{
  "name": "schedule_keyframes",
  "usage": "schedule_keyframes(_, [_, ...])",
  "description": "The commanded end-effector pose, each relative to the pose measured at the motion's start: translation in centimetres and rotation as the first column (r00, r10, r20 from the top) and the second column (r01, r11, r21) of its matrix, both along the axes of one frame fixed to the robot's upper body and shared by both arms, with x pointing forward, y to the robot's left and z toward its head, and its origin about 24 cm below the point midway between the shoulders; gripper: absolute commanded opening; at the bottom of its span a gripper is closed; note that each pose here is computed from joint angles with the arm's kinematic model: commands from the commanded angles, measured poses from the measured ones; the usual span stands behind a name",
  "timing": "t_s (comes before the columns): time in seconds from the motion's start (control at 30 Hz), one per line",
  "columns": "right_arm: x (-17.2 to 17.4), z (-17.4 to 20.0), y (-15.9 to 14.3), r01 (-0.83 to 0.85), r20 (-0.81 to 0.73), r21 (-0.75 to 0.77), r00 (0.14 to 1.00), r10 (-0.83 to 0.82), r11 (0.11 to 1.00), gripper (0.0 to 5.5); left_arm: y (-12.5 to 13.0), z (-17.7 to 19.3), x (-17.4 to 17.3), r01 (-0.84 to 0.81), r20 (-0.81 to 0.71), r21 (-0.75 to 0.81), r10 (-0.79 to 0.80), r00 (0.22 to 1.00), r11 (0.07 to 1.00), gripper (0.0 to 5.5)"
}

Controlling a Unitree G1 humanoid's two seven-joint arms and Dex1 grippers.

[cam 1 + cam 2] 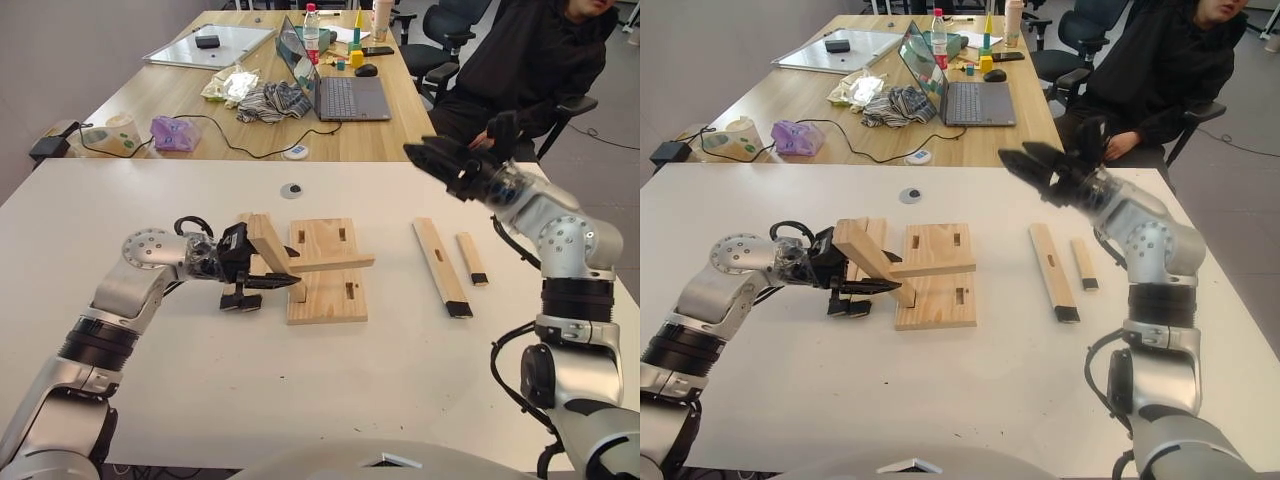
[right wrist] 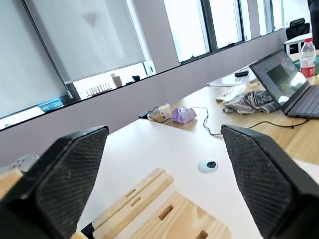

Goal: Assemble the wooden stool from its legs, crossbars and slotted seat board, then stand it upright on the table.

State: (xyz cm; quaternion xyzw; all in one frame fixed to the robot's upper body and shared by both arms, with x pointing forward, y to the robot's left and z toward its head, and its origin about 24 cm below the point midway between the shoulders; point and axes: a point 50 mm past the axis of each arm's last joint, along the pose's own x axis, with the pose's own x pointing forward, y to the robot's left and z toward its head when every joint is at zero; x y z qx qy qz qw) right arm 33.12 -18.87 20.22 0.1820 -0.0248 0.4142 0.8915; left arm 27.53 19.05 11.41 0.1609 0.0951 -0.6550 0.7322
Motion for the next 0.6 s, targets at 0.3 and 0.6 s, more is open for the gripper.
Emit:
schedule_keyframes(0.3, [-2.0,3.9,1.9,0.057,0.135,0.208,0.987,-0.087,0.976,4.17,5.9,-13.2,-6.1,0.304,-0.595,0.564,0.122,0.795,0.767,2.03])
schedule_keyframes(0.6, [-1.7,3.6,2.3,0.065,0.131,0.179,0.987,-0.089,0.982,4.17,4.4,-12.5,-4.1,0.158,-0.460,0.477,0.092,0.883,0.865,2.88])
